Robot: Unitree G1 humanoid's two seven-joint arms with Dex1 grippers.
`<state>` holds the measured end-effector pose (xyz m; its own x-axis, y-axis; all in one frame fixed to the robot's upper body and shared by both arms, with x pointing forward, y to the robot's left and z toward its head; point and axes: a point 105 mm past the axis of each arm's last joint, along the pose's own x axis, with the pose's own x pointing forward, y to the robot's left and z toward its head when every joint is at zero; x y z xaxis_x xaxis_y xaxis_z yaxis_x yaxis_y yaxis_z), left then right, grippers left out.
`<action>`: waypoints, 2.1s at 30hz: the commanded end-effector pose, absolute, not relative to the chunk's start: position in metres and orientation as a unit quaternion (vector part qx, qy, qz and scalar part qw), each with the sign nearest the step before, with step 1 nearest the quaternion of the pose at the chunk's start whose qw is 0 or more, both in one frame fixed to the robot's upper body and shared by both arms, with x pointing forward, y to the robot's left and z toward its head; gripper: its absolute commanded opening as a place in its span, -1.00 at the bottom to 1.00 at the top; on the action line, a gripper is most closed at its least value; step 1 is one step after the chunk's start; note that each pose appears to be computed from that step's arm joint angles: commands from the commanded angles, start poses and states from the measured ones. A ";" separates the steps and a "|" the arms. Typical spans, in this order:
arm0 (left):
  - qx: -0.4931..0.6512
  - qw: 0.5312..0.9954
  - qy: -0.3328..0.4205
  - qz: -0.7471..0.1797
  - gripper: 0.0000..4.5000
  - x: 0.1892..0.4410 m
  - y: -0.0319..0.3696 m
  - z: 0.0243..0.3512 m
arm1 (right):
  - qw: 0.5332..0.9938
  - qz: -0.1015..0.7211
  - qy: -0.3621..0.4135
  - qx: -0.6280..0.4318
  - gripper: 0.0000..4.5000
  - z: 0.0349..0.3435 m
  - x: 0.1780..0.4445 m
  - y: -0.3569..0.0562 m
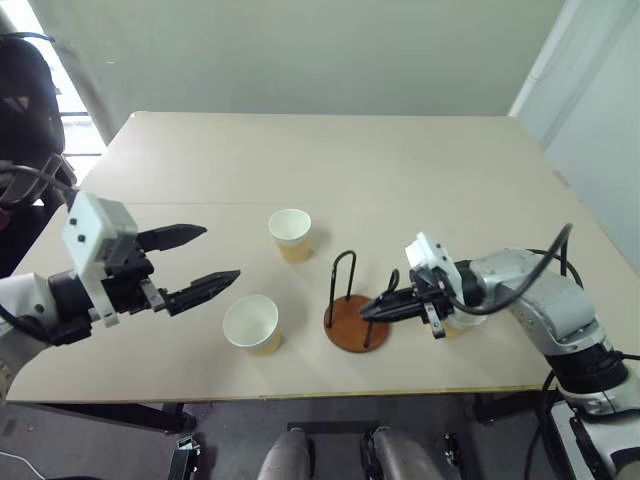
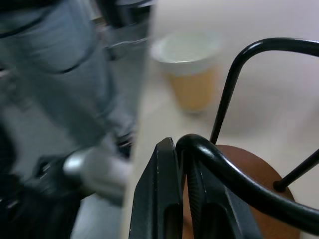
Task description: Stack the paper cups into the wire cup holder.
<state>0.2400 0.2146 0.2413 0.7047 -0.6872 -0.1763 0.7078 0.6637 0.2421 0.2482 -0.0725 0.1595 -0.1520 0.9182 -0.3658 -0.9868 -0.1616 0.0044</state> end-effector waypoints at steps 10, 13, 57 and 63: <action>0.161 0.905 0.027 -0.392 1.00 0.241 0.211 0.248 | 0.545 0.806 0.069 -0.220 -0.99 0.148 0.237 -0.072; 0.163 0.906 0.028 -0.390 1.00 0.240 0.211 0.248 | 0.534 0.809 0.080 -0.233 -0.99 0.145 0.238 -0.076; 0.167 0.778 0.107 -0.596 1.00 0.201 0.172 0.248 | 0.645 0.597 0.225 -0.420 0.98 0.187 0.238 -0.189; 0.168 0.776 0.112 -0.597 1.00 0.194 0.172 0.251 | 0.637 0.594 0.233 -0.433 0.98 0.174 0.247 -0.191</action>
<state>0.1995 0.1724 0.2430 0.2600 -0.8917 -0.3706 0.9656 0.2423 0.0944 0.2418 -0.1900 0.1709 0.1559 0.5692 -0.8073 -0.9689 -0.0710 -0.2372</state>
